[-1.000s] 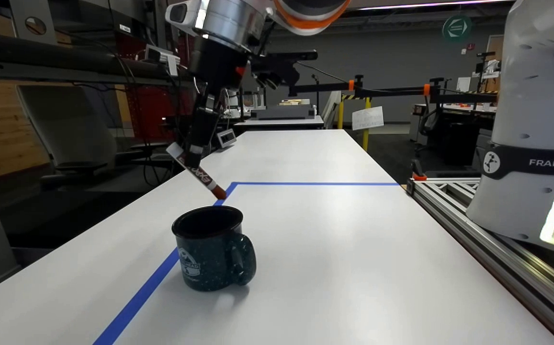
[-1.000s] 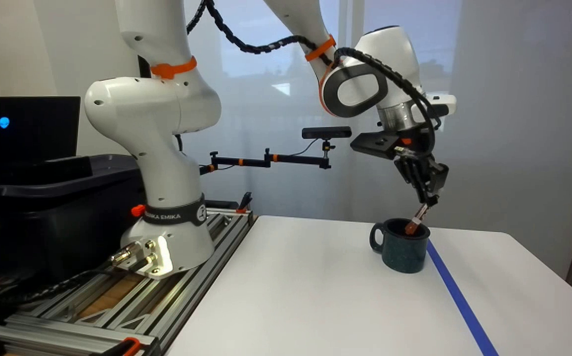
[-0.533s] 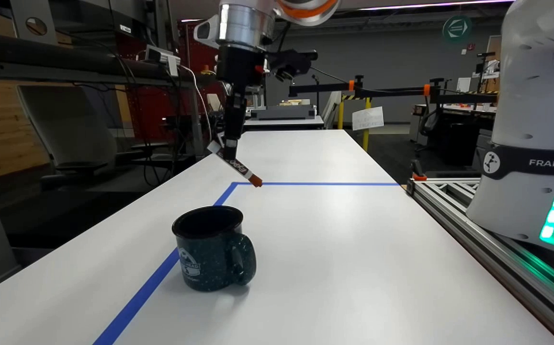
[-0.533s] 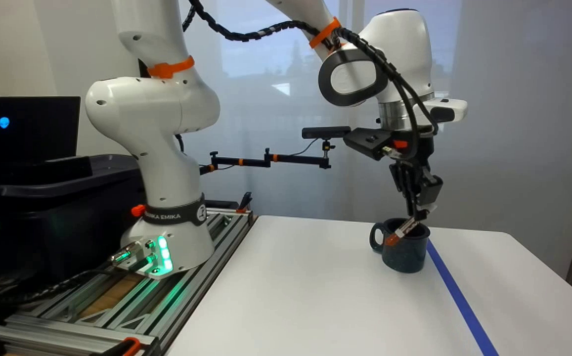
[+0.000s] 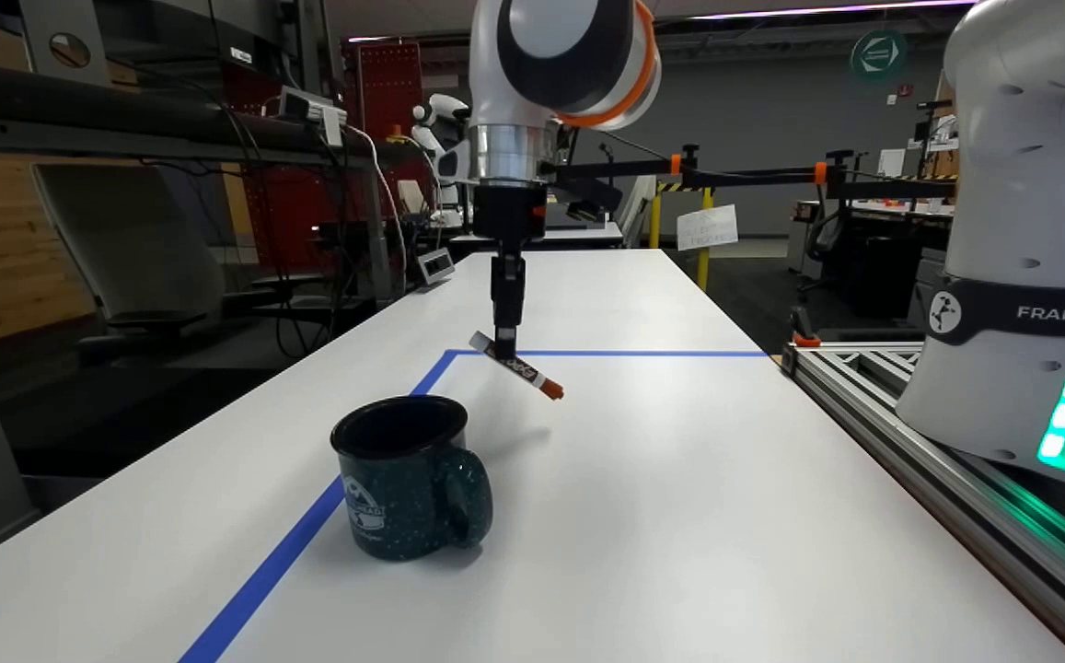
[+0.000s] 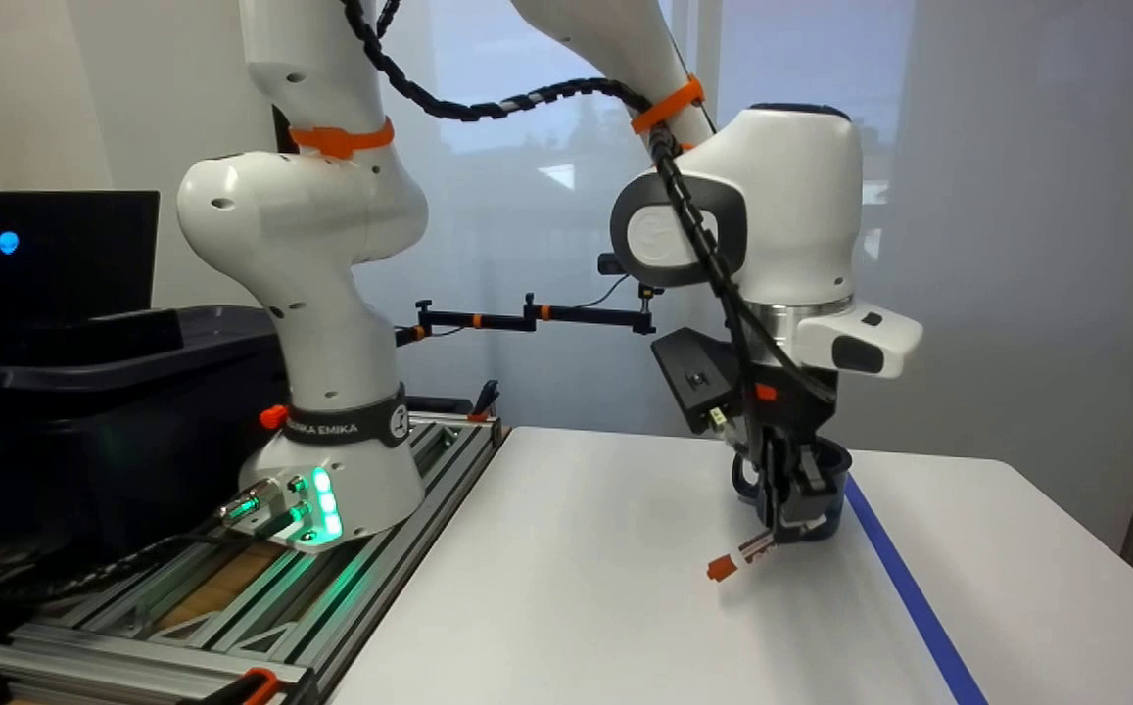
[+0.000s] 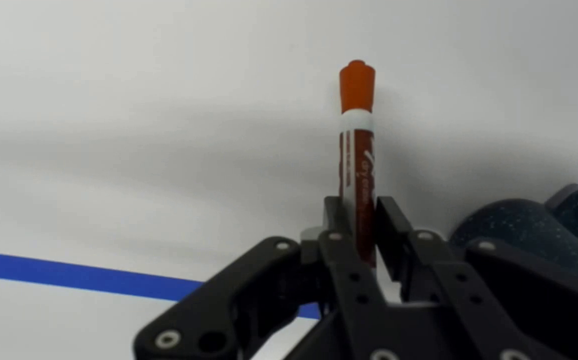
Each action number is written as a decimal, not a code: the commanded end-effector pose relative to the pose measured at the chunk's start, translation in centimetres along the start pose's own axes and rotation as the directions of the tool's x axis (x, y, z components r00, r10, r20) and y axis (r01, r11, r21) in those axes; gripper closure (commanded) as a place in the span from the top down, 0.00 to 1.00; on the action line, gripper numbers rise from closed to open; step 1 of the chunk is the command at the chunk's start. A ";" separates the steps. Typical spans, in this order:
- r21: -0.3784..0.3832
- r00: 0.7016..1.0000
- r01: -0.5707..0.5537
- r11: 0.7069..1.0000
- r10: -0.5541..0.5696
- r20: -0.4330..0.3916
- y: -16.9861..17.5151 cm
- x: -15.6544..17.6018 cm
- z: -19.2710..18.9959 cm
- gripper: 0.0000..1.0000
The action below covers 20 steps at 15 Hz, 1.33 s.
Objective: Take the marker out of the mug.
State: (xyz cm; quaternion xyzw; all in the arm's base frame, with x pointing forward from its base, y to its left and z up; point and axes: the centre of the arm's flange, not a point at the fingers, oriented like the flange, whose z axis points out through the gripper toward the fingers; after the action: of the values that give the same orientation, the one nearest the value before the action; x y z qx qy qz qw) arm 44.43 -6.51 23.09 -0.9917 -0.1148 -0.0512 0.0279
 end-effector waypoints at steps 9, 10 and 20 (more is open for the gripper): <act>-0.053 0.989 0.128 0.990 -0.131 -0.065 0.5 -0.5 7.1 0.05; -0.068 0.986 0.138 0.988 -0.144 -0.088 0.5 -0.3 7.4 0.45; -0.162 0.972 -0.014 0.987 -0.025 -0.235 -2.1 2.7 -0.6 1.00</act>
State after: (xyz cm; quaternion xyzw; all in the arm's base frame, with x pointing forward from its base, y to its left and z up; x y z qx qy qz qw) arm 46.55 -4.72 19.66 -0.9699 -0.1555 -0.1840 -0.0363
